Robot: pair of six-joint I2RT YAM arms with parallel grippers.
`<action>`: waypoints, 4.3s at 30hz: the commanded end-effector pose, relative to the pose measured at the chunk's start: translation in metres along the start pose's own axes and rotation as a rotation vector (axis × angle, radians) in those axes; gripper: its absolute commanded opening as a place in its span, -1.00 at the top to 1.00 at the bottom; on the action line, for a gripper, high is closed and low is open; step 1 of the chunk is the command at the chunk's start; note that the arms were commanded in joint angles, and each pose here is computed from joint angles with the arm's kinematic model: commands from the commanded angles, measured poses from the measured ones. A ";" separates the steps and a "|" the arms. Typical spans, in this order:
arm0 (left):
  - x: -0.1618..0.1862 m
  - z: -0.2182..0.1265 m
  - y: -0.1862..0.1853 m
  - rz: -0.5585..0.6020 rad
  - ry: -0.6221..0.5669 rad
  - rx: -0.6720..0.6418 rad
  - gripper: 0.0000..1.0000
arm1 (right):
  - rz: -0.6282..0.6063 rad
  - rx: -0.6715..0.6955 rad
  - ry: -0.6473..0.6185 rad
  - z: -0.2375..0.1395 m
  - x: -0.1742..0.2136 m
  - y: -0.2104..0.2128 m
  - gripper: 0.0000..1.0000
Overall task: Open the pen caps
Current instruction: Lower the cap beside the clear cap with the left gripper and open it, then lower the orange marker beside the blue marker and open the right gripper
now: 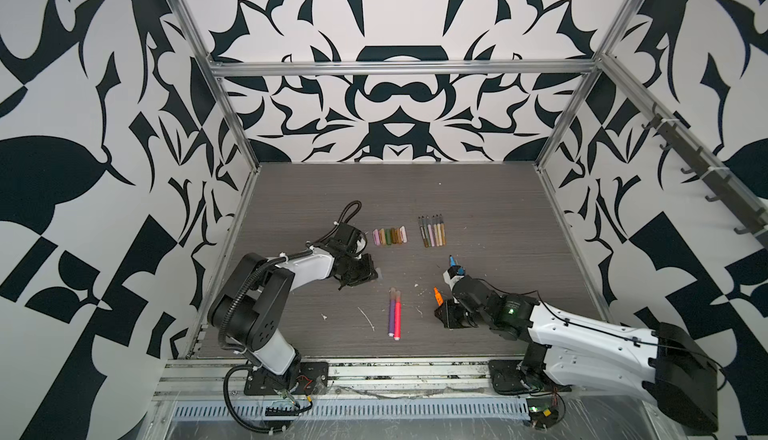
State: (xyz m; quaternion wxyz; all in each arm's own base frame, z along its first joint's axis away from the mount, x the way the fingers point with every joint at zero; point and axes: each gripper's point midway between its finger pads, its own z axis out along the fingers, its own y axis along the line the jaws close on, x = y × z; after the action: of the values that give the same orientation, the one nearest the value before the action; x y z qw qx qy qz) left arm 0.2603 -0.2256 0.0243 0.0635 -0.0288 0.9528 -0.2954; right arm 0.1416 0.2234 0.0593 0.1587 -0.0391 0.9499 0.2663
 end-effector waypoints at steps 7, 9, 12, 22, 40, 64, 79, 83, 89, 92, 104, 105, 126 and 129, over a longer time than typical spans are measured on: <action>0.003 -0.002 -0.001 -0.008 -0.003 0.008 0.43 | -0.009 -0.011 -0.038 -0.007 -0.008 0.004 1.00; 0.003 -0.001 -0.001 -0.010 -0.002 0.007 0.41 | -0.008 -0.012 -0.038 -0.007 -0.007 0.003 1.00; 0.002 -0.002 -0.002 -0.012 -0.005 0.010 0.41 | -0.008 -0.013 -0.040 -0.008 -0.007 0.003 1.00; -0.001 -0.002 -0.006 -0.025 -0.016 0.025 0.40 | -0.006 -0.016 -0.045 -0.009 -0.007 0.003 1.00; -0.010 0.009 -0.008 -0.032 -0.006 0.024 0.40 | 0.001 -0.019 -0.051 -0.012 -0.006 0.001 1.00; -0.008 0.005 0.001 -0.016 0.006 -0.029 0.24 | -0.085 -0.012 -0.068 -0.052 -0.047 -0.006 1.00; -0.012 -0.002 0.011 -0.030 -0.013 -0.049 0.22 | 0.017 0.003 -0.106 -0.045 -0.122 -0.071 1.00; -0.021 -0.018 0.013 -0.040 -0.068 -0.034 0.23 | -0.007 -0.011 -0.126 -0.025 -0.134 -0.082 1.00; -0.027 -0.039 -0.002 -0.012 -0.097 0.008 0.23 | 0.046 0.008 -0.105 -0.008 -0.138 -0.102 1.00; -0.028 -0.045 -0.009 -0.004 -0.105 0.026 0.23 | 0.106 0.002 -0.065 0.000 -0.132 -0.110 1.00; -0.030 -0.059 -0.021 0.011 -0.126 0.055 0.23 | 0.185 -0.005 -0.036 0.004 -0.119 -0.115 0.91; -0.030 -0.059 -0.021 0.012 -0.126 0.055 0.23 | 0.188 -0.006 -0.036 0.004 -0.118 -0.115 0.85; -0.019 -0.064 -0.014 -0.003 -0.132 0.049 0.23 | 0.193 -0.015 -0.028 0.005 -0.114 -0.114 0.27; -0.020 -0.064 -0.015 -0.002 -0.134 0.051 0.23 | 0.192 -0.018 -0.029 0.005 -0.114 -0.114 0.27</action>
State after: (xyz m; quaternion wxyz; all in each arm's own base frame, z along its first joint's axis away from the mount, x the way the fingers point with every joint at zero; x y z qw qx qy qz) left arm 0.2806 -0.2064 0.0910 0.1383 -0.0422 0.9346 -0.3249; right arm 0.2667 0.1255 0.0302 0.1376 0.0593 0.9482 0.2801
